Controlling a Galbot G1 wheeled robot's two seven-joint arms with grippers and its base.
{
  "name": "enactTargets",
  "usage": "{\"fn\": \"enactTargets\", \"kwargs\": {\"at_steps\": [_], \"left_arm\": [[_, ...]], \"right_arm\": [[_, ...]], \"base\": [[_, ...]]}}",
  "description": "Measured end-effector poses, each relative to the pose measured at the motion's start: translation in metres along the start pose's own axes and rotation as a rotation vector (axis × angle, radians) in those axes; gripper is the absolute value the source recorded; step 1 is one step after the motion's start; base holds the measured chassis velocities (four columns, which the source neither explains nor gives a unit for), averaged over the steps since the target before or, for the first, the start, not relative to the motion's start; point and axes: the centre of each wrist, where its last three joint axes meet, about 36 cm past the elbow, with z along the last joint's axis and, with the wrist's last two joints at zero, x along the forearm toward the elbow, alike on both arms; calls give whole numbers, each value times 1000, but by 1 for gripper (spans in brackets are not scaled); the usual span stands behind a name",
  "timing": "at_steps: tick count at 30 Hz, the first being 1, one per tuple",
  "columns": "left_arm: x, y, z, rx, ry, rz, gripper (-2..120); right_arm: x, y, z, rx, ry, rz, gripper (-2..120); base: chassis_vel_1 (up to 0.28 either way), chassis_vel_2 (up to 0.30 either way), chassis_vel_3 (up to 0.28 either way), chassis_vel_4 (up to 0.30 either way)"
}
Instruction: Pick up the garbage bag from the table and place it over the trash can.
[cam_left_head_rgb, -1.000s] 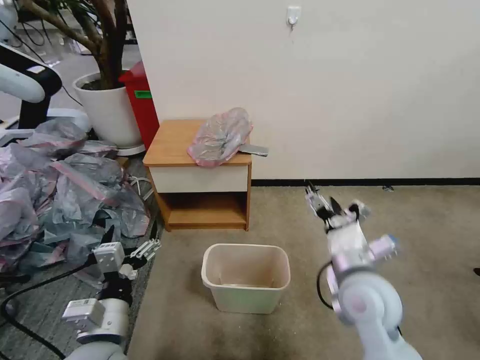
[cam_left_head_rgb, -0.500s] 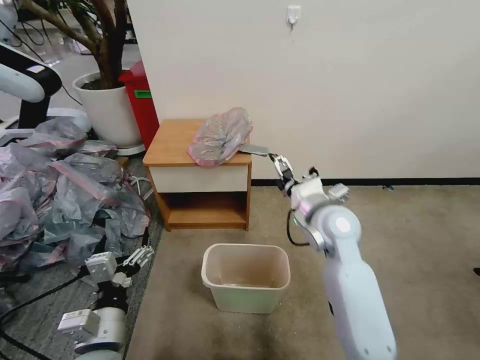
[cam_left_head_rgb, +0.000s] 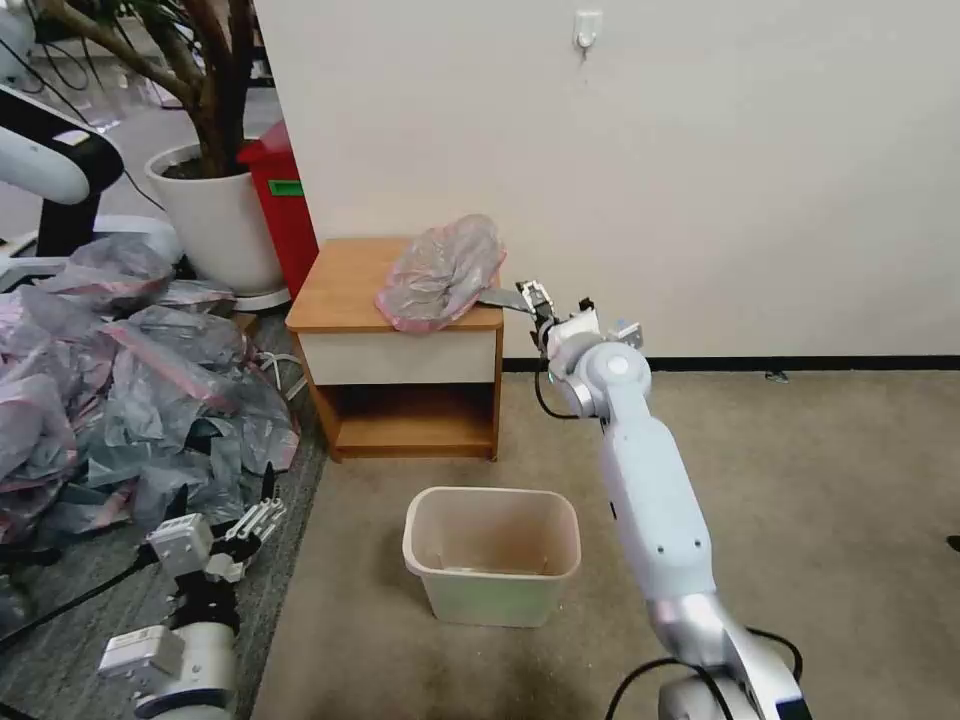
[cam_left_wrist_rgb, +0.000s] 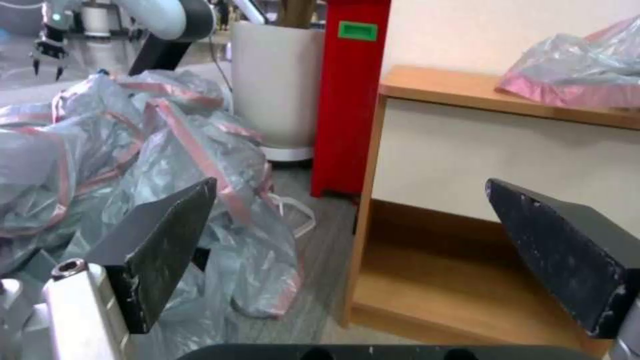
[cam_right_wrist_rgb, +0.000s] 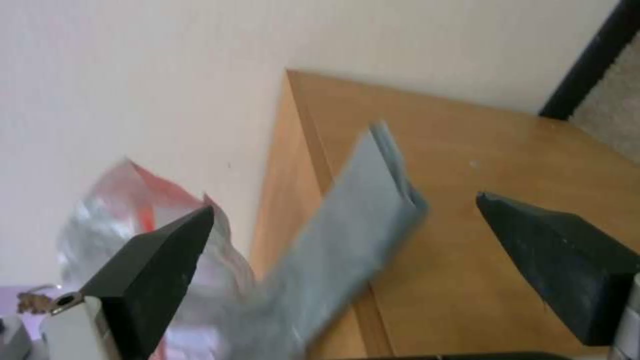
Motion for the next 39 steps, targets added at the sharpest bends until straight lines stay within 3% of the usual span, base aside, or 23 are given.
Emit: {"fn": "enactTargets", "kwargs": {"at_steps": [24, 28, 39], "left_arm": [[3, 4, -1, -8, -3, -27, 100], [4, 6, 0, -13, -3, -32, 100], [3, 9, 1, -23, -3, -44, 100]], "right_arm": [[-20, -5, -3, 31, 40, 51, 93], [-23, -5, -3, 37, 38, 57, 86], [-25, -6, -4, 47, 33, 62, 43]], "base": [[0, 0, 0, 0], [0, 0, 0, 0], [0, 0, 0, 0]]}}
